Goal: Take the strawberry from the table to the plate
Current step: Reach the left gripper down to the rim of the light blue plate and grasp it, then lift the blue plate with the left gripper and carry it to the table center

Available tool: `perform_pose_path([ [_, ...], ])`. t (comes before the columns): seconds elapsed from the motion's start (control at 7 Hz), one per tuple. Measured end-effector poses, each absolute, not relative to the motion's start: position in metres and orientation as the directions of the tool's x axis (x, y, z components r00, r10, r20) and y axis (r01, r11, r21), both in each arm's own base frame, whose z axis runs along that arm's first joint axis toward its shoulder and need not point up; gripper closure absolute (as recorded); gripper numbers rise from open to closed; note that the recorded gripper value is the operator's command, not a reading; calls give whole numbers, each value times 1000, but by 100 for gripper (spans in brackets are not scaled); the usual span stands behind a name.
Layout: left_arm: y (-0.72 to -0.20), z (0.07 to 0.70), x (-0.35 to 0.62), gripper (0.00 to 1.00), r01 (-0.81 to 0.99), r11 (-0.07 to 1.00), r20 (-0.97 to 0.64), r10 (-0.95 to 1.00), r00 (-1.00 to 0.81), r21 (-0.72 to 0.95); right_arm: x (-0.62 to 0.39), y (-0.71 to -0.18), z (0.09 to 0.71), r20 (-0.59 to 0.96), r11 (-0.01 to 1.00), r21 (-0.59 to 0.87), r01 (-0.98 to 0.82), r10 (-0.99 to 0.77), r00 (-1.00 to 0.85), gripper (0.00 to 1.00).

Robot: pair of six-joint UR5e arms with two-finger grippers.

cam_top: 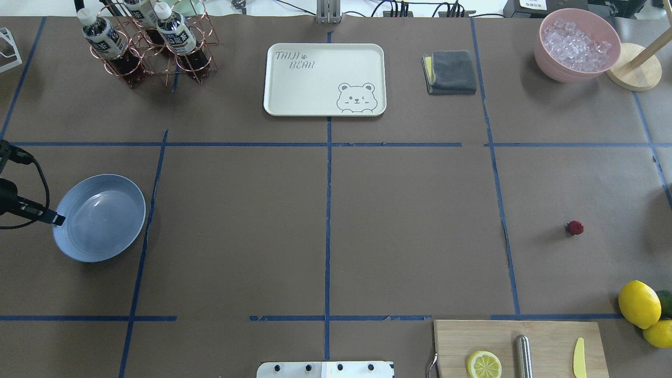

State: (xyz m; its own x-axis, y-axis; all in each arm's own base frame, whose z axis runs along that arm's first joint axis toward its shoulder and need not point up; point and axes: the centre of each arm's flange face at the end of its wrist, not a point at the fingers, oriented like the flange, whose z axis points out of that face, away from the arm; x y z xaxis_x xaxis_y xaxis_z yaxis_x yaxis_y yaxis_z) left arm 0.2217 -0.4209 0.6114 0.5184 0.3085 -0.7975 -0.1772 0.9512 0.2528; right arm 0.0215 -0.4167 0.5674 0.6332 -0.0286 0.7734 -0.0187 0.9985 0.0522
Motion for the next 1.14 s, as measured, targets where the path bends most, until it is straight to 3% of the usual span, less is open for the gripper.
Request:
perform_pose_path([
  [0.71, -419, 569, 222, 100, -146, 955, -830, 298, 472, 260, 22, -417, 567, 774, 998, 52, -20, -27, 633, 0],
  [1.14, -430, 484, 243, 100, -76, 985, -913, 172, 369, 154, 22, -417, 566, 774, 998, 53, -20, -28, 633, 0],
])
